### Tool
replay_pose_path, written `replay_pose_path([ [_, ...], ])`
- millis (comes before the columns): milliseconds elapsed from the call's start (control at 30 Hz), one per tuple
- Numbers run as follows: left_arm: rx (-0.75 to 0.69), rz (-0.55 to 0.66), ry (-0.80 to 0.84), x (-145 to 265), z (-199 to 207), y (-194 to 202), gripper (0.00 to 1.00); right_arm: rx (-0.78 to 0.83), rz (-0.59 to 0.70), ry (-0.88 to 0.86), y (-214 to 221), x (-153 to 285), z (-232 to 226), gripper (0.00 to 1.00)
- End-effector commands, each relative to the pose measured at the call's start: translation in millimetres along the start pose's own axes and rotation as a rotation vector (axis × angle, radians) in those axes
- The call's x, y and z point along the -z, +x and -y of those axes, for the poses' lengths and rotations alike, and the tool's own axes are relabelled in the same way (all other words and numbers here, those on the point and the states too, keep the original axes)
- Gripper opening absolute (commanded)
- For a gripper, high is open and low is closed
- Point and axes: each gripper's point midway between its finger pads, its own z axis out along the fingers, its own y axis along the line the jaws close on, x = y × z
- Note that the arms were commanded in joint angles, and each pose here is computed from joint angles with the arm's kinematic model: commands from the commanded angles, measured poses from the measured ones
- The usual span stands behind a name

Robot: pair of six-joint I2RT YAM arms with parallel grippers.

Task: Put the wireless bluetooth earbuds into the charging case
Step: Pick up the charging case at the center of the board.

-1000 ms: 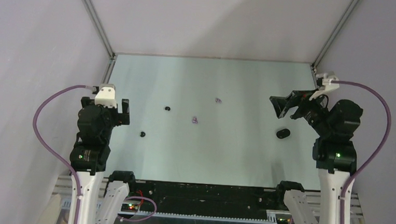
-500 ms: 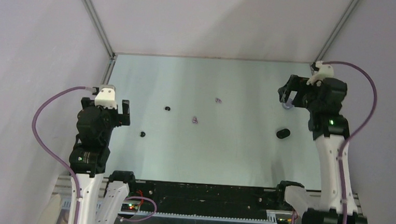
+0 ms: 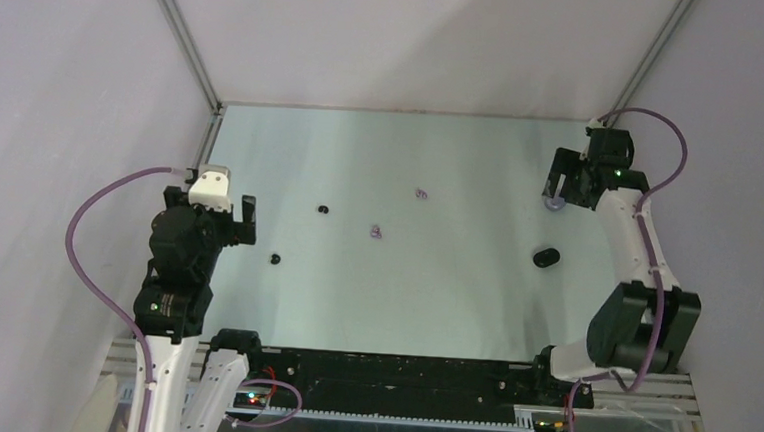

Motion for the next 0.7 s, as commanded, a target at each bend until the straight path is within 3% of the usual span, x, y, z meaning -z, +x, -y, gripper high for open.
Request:
replay_pose_path([
  [0,-0.026,0.012,0.031,1.5,5.2,0.2,0.99,-0.050,-0.052,0.095,-8.0,-23.5,15.4,0.87],
  [200,-0.030,0.007,0.042,1.2,6.9,1.4,0.99,-0.139,-0.178,0.082,2.8,-71.2,14.4,0.90],
  [467,-0.035,-0.002,0.049,-0.6,8.4,3.2,0.99,-0.239,-0.217,0.124,-3.4,-109.4,23.3,0.99],
  [667,-0.035,-0.012,0.054,-3.6,9.5,4.3,0.99,-0.286,-0.316,0.115,8.2,-133.3,20.5,0.98],
])
